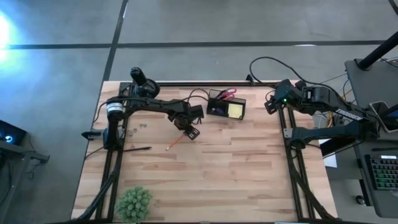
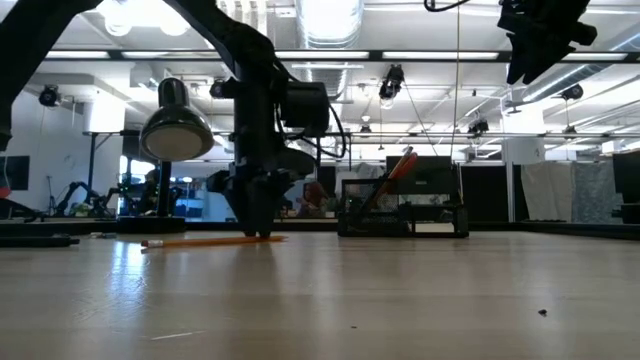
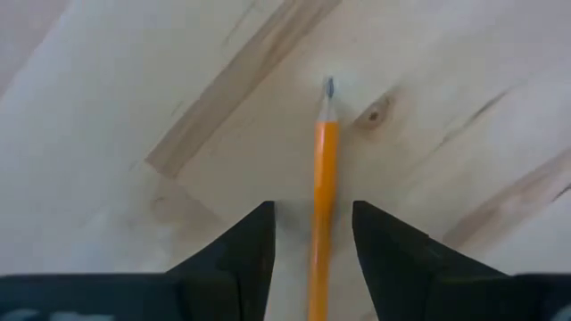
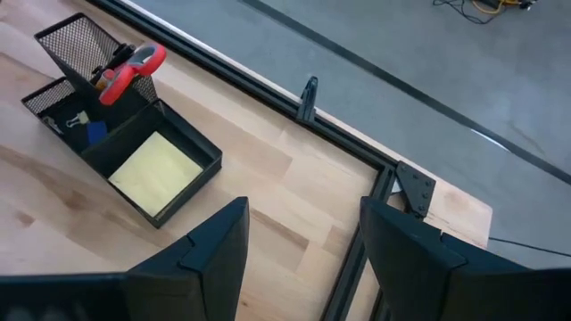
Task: Pick and place office supplies into organizer
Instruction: Put the pencil into the desk organizer
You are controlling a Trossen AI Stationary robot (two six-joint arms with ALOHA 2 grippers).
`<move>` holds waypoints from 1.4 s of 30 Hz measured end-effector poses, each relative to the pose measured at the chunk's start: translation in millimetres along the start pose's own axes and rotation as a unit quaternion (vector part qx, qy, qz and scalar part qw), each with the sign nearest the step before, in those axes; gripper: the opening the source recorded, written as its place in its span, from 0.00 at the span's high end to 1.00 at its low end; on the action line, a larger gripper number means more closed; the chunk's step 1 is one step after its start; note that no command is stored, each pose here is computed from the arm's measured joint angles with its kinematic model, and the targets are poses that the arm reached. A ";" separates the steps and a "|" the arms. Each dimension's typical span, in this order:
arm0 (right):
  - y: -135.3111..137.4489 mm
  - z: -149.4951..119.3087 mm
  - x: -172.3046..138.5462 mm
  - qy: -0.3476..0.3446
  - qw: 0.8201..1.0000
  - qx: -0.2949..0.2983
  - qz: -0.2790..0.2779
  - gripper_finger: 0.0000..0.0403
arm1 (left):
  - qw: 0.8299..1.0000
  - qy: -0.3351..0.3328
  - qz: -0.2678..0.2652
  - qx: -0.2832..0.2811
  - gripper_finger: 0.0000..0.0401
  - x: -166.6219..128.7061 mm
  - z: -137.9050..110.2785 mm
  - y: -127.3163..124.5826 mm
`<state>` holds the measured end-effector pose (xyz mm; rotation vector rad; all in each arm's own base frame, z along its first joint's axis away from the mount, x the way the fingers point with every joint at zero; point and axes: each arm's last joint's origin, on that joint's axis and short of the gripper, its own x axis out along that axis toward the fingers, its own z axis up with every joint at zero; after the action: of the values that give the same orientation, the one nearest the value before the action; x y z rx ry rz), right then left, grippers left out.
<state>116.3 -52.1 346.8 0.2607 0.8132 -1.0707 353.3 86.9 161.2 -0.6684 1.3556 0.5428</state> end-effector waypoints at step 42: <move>0.3 0.7 0.0 -0.003 1.000 0.004 0.001 0.49 | 0.994 -0.065 -0.032 0.083 1.00 -68.3 37.4 -11.0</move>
<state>116.9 -52.3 347.2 0.2653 0.8024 -1.0728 377.3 107.5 233.3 -0.5289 1.2379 0.4102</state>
